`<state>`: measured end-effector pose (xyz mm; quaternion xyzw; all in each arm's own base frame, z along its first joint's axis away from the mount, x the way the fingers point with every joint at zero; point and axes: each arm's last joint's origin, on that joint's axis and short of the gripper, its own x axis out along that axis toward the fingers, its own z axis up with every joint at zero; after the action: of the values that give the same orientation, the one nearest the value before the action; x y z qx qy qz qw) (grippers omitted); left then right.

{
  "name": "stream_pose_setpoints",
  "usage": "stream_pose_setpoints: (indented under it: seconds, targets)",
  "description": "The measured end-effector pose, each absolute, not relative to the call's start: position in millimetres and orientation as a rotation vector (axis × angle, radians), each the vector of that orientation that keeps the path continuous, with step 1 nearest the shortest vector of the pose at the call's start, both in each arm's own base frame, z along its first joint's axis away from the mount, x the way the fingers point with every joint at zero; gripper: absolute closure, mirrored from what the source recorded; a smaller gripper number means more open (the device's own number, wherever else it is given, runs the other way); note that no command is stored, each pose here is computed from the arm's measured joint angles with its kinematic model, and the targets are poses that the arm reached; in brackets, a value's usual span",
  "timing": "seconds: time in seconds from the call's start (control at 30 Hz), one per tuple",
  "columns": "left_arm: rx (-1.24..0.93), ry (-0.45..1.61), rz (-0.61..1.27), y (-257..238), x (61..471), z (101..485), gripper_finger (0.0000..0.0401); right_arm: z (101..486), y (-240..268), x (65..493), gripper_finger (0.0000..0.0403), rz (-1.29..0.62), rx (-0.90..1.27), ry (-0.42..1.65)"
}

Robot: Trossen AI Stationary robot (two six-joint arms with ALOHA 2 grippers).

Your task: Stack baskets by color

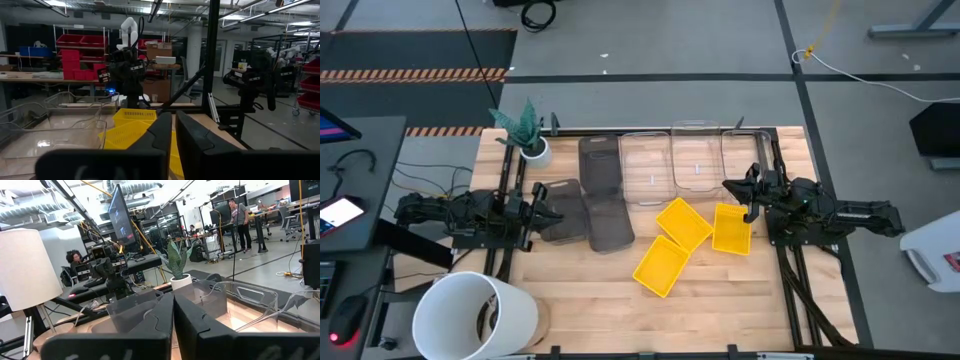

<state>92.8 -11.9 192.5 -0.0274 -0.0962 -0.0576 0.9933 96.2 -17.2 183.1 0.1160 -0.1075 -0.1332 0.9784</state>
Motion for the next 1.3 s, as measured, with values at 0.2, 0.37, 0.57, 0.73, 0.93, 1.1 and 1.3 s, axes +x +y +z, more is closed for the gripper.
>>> stream_pose_setpoints:
  seconds: [0.2,0.37,0.57,0.73,0.93,1.1,1.3]
  targets:
    - [-0.055,-0.193,-0.115,-12,93,192,0.0367,183,-17,96,0.0384,-0.268,0.234,-0.217]
    - [-0.055,-0.192,-0.115,-12,93,192,0.0375,183,-17,96,0.0384,-0.268,0.234,-0.217]
    - [-0.055,-0.192,-0.116,-12,93,192,0.0371,183,-17,96,0.0384,-0.268,0.234,-0.216]
    - [-0.055,-0.192,-0.116,-12,93,192,0.0366,183,-17,96,0.0384,-0.268,0.234,-0.217]
    - [-0.055,-0.193,-0.115,-12,93,193,0.0373,189,-19,94,0.0384,-0.306,0.229,-0.284]
    - [-0.055,-0.193,-0.115,-12,93,192,0.0375,193,-19,93,0.0384,-0.345,0.137,-0.308]
    - [-0.055,-0.193,-0.115,-12,93,192,0.0367,194,-19,93,0.0384,-0.349,0.123,-0.319]
